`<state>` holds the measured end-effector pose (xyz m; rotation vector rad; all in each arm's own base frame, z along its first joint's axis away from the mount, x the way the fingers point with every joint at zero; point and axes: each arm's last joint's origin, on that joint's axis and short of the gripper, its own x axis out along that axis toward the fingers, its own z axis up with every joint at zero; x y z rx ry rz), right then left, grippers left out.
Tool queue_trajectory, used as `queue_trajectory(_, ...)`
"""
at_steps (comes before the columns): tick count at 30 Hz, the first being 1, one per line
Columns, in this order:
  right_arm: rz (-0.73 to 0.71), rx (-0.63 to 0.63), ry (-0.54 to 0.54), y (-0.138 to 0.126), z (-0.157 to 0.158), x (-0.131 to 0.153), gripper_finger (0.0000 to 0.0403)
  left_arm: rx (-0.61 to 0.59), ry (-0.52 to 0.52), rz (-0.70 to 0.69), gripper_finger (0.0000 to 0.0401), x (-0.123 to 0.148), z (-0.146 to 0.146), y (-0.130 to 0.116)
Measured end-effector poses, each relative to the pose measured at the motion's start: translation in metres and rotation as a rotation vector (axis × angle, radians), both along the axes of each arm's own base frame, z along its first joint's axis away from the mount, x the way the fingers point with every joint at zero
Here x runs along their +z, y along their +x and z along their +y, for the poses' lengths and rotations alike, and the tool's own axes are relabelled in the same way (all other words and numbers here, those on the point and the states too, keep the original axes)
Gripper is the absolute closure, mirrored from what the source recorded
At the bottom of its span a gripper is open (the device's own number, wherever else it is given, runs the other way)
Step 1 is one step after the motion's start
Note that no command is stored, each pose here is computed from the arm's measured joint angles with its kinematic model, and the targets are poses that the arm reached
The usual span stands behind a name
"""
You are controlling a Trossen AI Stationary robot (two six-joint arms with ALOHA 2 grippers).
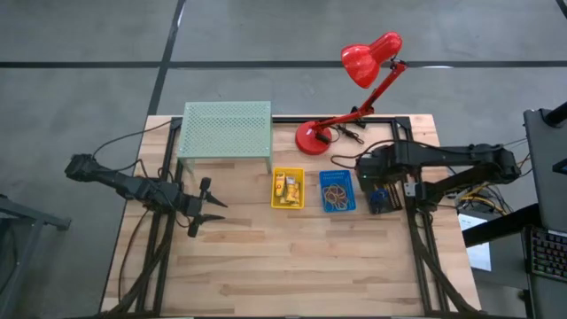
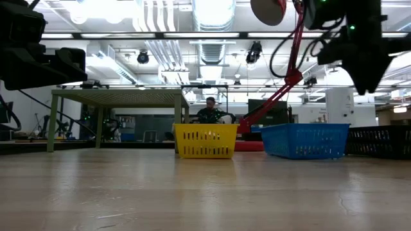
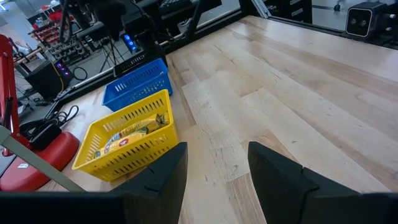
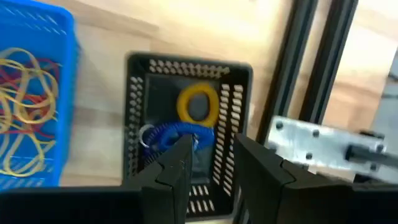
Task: Pick & Place Office Desk Supplies
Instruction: Put the black basket filled with spring keychains on the shelf
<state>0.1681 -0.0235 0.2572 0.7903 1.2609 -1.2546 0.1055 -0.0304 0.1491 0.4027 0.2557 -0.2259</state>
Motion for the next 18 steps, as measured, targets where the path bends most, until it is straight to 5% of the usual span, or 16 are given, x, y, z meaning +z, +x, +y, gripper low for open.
queue_trajectory(12, -0.093, -0.139, 0.063, -0.048, 0.007, -0.035, 0.0287, 0.000, 0.000, 0.000, 0.0228, 0.000, 0.000, 0.000)
queue_trajectory(18, -0.154, -0.127, 0.051, -0.052, 0.007, -0.029, 0.0287, 0.000, 0.000, -0.001, 0.0228, 0.000, 0.000, 0.000)
